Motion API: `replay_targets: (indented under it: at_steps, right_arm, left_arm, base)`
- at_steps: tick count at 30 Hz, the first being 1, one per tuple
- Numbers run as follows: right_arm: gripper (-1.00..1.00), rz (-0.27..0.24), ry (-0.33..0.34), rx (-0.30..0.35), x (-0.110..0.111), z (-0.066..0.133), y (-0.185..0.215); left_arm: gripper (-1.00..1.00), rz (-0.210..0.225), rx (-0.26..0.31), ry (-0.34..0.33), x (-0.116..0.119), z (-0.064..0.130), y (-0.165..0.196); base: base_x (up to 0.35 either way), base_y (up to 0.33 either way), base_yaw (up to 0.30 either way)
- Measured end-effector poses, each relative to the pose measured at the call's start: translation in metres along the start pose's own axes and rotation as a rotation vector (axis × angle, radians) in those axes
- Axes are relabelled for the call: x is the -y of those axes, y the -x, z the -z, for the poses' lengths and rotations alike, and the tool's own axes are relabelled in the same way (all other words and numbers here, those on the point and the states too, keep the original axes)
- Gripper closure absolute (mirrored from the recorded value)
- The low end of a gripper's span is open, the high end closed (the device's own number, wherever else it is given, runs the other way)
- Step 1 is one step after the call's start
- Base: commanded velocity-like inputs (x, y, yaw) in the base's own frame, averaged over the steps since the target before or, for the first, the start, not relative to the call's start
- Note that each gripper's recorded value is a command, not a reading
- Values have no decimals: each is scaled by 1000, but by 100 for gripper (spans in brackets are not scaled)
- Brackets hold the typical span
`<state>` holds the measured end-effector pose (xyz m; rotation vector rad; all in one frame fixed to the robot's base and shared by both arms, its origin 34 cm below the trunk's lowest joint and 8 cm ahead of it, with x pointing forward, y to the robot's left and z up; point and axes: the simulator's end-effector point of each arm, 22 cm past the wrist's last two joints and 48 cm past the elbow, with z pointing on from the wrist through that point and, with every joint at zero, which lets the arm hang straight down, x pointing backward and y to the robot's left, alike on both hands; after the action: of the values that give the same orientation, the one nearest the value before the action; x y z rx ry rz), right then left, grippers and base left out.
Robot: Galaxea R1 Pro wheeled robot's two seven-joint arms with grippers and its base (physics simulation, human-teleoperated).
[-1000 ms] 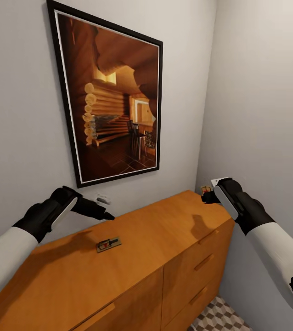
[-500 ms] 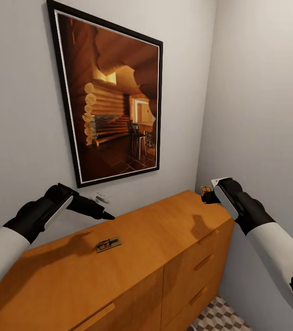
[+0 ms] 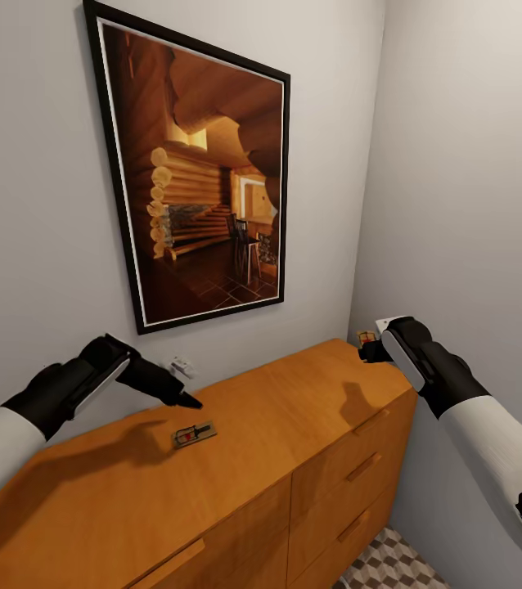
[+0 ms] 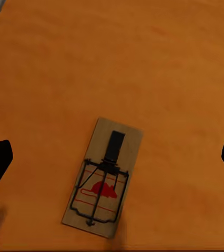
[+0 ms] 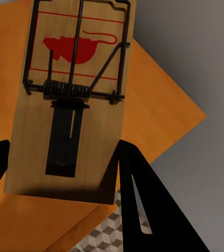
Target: Take the four mousetraps from the cabinet in the bathroom and place them on the bathroom floor. Make sure all four end up on the same floor surface, and ensure that at least two of them are either under or directly next to the same bathroom sink.
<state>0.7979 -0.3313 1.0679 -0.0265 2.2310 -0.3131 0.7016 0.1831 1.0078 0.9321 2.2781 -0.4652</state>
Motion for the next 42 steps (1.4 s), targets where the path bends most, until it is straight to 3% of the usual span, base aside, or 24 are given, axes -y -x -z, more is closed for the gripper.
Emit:
replay_targets:
  at_steps: [10,33,42]
  right_arm:
    - [100,10,8,-14,-6,-4,-8]
    - [100,21,-4,-51,-4,-13,-33]
    - [100,20,-4,-52,-2,-13,-34]
  left_arm:
    - [-100,-20,-36,-4,5,-6,-9]
    - [-100,-49,-26,-25,13,-1,-7]
    - [-100,-64,-69,-42,16,-6,-23]
  base:
    - [0,0,0]
    - [0,0,0]
    - [0,0,0]
